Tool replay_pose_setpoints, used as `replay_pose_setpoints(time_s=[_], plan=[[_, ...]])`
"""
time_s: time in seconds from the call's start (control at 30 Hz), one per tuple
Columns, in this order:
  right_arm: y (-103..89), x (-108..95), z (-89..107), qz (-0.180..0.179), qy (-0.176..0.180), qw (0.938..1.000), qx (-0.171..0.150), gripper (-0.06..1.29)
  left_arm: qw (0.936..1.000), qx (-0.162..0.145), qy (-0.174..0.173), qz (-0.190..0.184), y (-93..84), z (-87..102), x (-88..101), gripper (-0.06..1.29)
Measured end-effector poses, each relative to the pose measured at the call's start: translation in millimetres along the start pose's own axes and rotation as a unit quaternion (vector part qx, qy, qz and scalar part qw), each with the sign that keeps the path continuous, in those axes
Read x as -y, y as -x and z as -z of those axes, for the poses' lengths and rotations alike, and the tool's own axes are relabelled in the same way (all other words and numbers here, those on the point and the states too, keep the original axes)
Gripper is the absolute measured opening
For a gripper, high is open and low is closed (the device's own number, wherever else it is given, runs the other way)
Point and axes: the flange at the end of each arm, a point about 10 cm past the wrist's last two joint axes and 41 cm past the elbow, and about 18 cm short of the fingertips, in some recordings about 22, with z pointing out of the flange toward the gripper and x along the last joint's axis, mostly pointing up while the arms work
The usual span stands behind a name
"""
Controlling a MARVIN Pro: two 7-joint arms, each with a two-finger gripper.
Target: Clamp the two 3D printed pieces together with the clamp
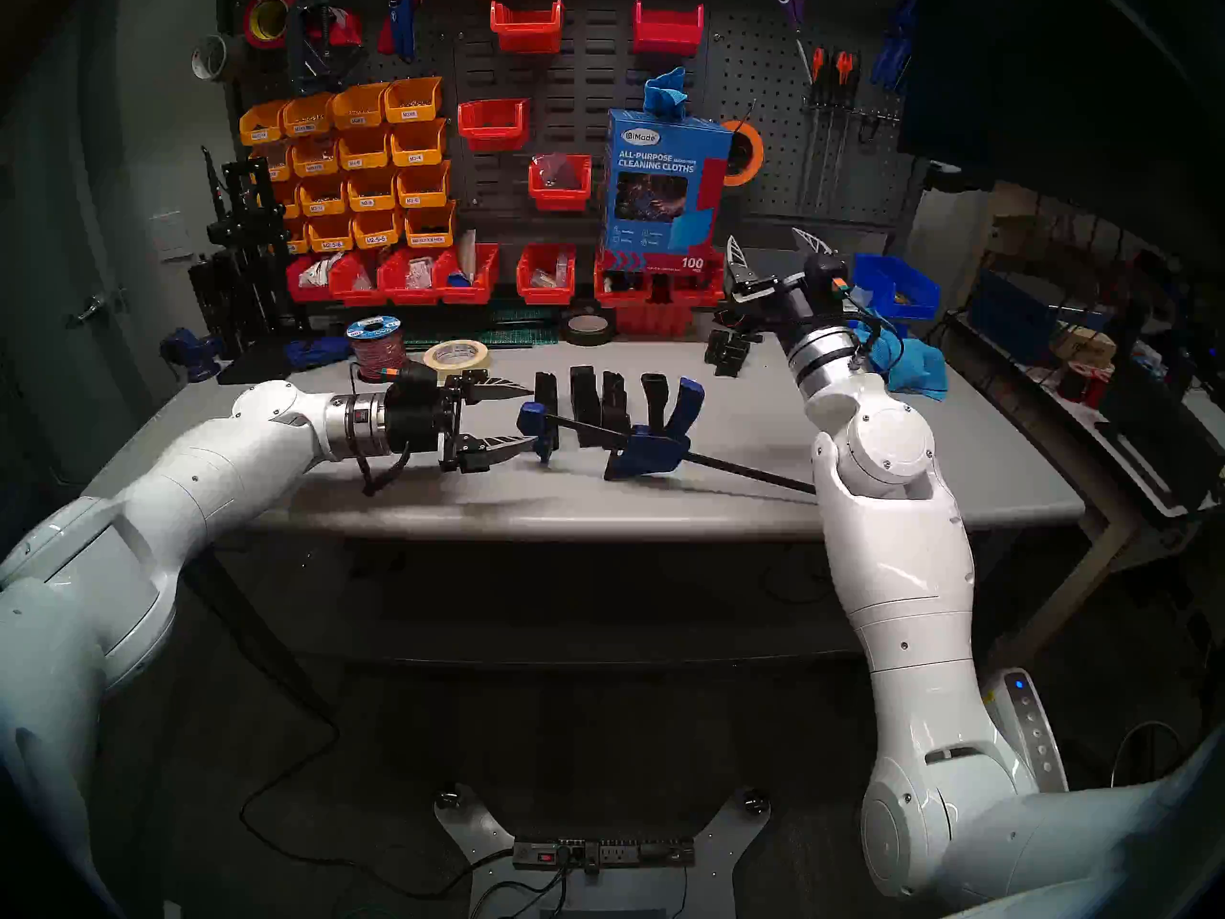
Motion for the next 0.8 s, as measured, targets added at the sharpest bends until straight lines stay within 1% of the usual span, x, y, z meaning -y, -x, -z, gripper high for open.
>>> replay_pose_setpoints(time_s=[0.13, 0.3, 0.47, 0.63, 0.8], plan=[[0.0, 0.0, 0.0, 0.000, 0.000, 1.0000, 0.000, 1.25, 1.0000, 0.004, 0.004, 0.006, 2.3, -2.3, -0.4, 1.26], [0.0, 0.0, 0.0, 0.000, 0.000, 1.0000, 0.000, 1.25, 0.9995, 0.015, 0.021, 0.017, 8.4, -8.6, -4.1, 1.26], [0.1, 0.0, 0.0, 0.000, 0.000, 1.0000, 0.000, 1.25, 0.9991, 0.021, 0.031, 0.020, 10.6, -13.6, -5.9, 1.26], [0.1, 0.0, 0.0, 0.000, 0.000, 1.0000, 0.000, 1.25, 0.9990, 0.023, 0.033, 0.020, 11.5, -15.4, -5.9, 1.26], [0.1, 0.0, 0.0, 0.000, 0.000, 1.0000, 0.000, 1.25, 0.9992, 0.024, 0.026, 0.017, 12.4, -14.0, -4.2, 1.26]])
